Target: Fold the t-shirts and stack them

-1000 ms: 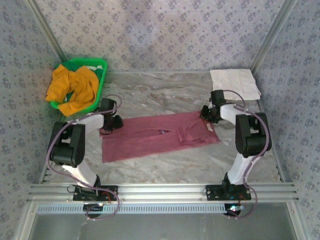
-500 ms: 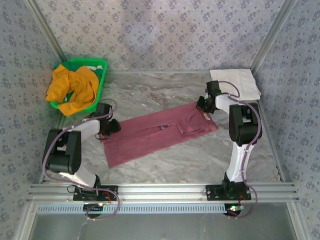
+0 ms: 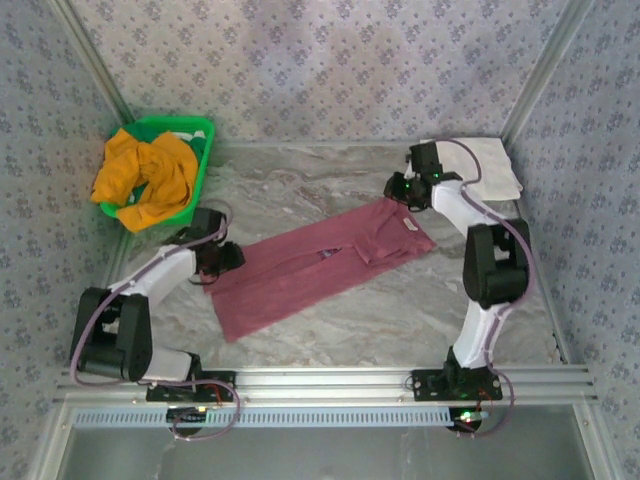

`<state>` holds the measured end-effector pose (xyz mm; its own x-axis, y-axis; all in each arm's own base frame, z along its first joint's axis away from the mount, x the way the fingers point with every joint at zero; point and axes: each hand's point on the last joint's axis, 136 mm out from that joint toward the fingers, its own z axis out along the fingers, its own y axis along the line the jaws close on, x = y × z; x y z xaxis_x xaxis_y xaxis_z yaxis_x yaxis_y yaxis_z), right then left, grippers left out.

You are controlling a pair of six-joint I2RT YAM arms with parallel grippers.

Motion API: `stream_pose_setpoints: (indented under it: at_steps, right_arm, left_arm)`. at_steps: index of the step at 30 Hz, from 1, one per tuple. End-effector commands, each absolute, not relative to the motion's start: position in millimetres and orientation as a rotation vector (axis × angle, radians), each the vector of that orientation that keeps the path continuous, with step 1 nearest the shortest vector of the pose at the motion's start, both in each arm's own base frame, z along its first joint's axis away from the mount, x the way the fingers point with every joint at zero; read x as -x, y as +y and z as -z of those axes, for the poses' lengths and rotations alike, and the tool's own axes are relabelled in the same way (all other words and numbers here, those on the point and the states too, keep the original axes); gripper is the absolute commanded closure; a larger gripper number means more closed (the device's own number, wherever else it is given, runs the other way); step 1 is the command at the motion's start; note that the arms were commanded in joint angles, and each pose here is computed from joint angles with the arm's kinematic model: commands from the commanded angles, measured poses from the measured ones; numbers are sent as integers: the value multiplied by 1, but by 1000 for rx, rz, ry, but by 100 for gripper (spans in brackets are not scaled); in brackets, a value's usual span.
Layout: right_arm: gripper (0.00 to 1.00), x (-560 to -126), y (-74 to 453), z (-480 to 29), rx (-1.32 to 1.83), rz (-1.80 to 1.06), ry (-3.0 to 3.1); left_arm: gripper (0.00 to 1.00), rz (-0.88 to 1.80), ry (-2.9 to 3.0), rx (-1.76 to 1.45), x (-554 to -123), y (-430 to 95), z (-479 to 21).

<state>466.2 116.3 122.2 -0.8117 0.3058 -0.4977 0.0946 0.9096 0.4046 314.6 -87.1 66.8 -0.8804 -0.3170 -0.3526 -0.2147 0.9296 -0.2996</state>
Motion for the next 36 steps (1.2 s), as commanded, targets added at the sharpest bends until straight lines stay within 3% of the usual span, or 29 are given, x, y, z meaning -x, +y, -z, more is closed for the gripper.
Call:
stream_pose_setpoints:
  at_steps: [1,10,30,36]
  right_arm:
    - [69,-416,114,-98,-362,-508,2580]
    - [68,-363,87,-69,-559,-533,2603]
    - [64,-383,94,-37,-611,-638,2617]
    - [91,-382,96,-36,-601,-651,2616]
  left_arm:
    - [66,379,2670,295,-339,-100,-74]
    - [67,387,2727,268,-360,-112,-44]
    - [67,322,2757,303,-351,-103,-28]
    - [67,311,2760,313,-350,-102,-24]
